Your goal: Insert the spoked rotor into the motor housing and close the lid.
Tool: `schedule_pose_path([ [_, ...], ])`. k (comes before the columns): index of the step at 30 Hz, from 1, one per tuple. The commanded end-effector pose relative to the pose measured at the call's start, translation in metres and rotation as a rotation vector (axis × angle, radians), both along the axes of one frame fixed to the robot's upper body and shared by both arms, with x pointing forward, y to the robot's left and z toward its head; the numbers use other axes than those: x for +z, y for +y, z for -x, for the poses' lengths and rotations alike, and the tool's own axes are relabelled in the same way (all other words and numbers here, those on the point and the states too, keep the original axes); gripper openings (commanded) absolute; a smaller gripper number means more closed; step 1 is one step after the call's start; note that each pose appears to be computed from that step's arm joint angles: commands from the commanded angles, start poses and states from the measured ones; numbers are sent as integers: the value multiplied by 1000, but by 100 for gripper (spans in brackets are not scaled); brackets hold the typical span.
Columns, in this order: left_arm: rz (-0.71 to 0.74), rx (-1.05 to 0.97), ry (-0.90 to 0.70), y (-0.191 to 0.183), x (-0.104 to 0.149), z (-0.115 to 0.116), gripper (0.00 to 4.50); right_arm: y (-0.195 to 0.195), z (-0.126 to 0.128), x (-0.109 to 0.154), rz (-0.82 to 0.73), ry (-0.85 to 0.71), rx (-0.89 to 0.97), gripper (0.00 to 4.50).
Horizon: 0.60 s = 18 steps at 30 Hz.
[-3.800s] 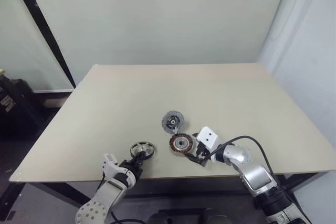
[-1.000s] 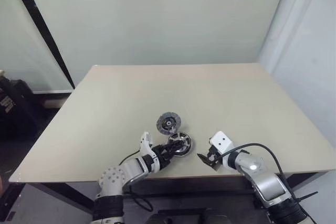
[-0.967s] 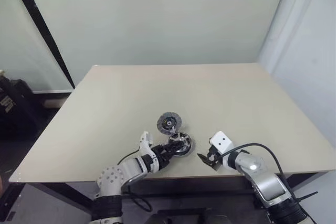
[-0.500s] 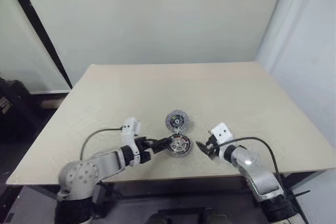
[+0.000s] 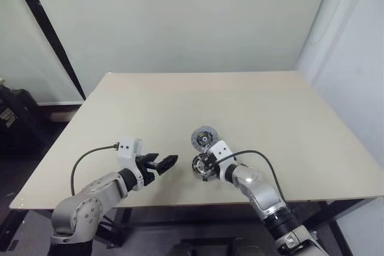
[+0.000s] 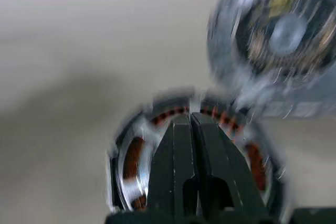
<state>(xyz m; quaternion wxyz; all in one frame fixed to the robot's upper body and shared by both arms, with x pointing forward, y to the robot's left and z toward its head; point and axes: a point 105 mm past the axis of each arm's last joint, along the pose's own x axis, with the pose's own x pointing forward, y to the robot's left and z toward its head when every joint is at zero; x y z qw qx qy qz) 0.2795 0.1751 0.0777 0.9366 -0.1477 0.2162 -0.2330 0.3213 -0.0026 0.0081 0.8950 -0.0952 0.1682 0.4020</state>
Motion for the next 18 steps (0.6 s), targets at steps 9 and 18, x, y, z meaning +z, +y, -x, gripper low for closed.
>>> schedule_pose_path([
  [9, -24, -22, -56, -5, 8, -3, 450, 2, -1, 41, -53, -34, 103, 4],
  [18, -212, -107, -42, 5, -11, 2, 450, -23, 29, 56, 357, -59, 488, 306],
])
